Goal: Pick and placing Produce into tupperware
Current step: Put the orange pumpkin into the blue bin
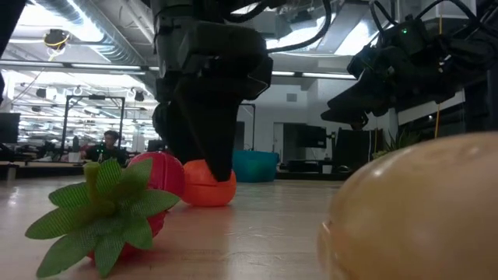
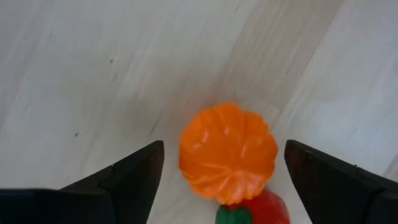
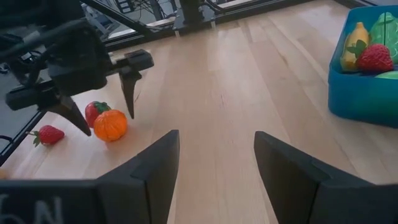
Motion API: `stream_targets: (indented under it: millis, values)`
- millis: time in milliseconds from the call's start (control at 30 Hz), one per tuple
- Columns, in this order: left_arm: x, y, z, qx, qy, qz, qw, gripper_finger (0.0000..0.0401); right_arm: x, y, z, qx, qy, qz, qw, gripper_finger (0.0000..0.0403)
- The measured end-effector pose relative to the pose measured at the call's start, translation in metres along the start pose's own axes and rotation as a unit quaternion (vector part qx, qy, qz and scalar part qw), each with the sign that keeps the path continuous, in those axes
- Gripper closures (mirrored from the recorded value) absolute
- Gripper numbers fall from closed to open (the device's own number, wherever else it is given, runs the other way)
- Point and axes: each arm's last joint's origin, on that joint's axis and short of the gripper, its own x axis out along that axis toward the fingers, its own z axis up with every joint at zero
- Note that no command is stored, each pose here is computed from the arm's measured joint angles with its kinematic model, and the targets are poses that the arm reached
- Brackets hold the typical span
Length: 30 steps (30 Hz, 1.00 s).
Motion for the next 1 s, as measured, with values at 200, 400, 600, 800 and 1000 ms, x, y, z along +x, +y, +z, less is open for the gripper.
stream_targets:
  millis: [200,400,600,800,1000]
  values:
    - [0.01,0.001,0.001,-0.002,0.005,0.007,1.0,0.0078,0.0,0.0,0.0,0.0,0.002,0.0,1.0,0.0193]
    - [0.019,0.002,0.001,0.004,0.014,0.017,1.0,0.0078,0.0,0.0,-0.003,0.004,0.012,-0.001,1.0,0.0193]
    - [0.022,0.003,0.0,0.011,0.013,0.026,1.0,0.0085,0.0,0.0,-0.004,0.006,0.017,-0.002,1.0,0.0193]
    - [0.023,0.004,0.0,0.015,0.014,0.032,0.999,0.0133,0.0,0.0,-0.004,0.007,0.017,-0.002,1.0,0.0193]
    - [0.023,0.005,-0.001,0.025,0.017,0.035,0.999,0.0166,0.0,0.0,-0.004,0.006,0.018,-0.002,1.0,0.0193]
